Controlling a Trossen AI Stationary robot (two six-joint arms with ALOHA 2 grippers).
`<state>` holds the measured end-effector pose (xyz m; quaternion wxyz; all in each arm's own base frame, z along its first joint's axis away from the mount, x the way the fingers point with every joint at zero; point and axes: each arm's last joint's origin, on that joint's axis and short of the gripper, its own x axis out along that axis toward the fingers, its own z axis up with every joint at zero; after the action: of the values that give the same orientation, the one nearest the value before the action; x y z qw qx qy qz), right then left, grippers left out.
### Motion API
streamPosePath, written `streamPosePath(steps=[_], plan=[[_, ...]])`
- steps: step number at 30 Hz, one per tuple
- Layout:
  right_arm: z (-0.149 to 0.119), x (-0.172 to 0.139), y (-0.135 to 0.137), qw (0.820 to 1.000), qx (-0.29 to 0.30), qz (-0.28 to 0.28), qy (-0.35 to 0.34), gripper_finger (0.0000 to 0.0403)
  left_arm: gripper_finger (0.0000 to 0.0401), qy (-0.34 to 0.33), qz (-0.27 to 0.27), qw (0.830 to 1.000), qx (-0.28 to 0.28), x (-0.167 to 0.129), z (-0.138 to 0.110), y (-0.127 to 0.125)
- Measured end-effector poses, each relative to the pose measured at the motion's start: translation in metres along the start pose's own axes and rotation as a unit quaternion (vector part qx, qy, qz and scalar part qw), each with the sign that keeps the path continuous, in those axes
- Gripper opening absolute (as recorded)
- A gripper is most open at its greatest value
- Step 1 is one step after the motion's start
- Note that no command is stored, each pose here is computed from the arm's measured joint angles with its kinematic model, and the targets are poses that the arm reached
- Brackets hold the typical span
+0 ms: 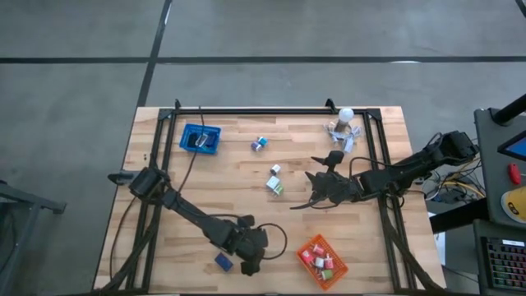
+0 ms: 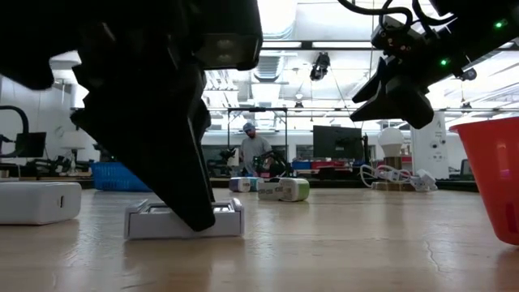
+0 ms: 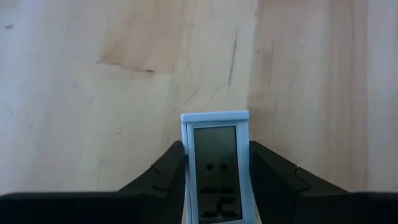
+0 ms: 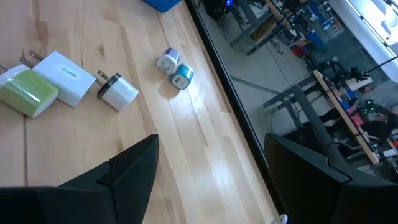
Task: Pick & Place Office items
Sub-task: Put the white digital clock into the blue bin
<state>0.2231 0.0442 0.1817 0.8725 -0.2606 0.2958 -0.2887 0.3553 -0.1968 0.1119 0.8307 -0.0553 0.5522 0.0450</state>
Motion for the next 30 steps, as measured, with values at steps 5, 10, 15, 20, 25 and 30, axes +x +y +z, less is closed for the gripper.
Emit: streamPosePath(steps=[5,10,15,20,25,30], plan=[[0.0,0.0,0.0,1.0,0.001,0.004,-0.001,0.0286,0.0136,-0.038,0.039,0.998,0.035,-0.003,-0.008,0.004],[0.001,0.0,0.0,1.0,0.006,0.009,-0.003,0.0286,0.0127,-0.085,0.052,0.994,0.047,-0.013,-0.021,0.017],[0.001,0.0,0.001,1.0,0.008,0.013,-0.004,0.0285,0.0126,-0.146,0.065,0.987,0.036,-0.025,-0.042,0.039],[0.001,0.0,0.001,1.0,0.009,0.013,-0.003,0.0286,0.0126,-0.228,0.073,0.971,0.019,-0.04,-0.059,0.059],[0.001,0.0,0.001,1.0,0.012,0.015,-0.004,0.0285,0.0126,-0.278,0.109,0.954,0.02,-0.054,-0.075,0.078],[0.001,0.0,0.001,1.0,0.014,0.018,-0.005,0.0285,0.0126,-0.337,0.145,0.93,0.02,-0.07,-0.091,0.1]])
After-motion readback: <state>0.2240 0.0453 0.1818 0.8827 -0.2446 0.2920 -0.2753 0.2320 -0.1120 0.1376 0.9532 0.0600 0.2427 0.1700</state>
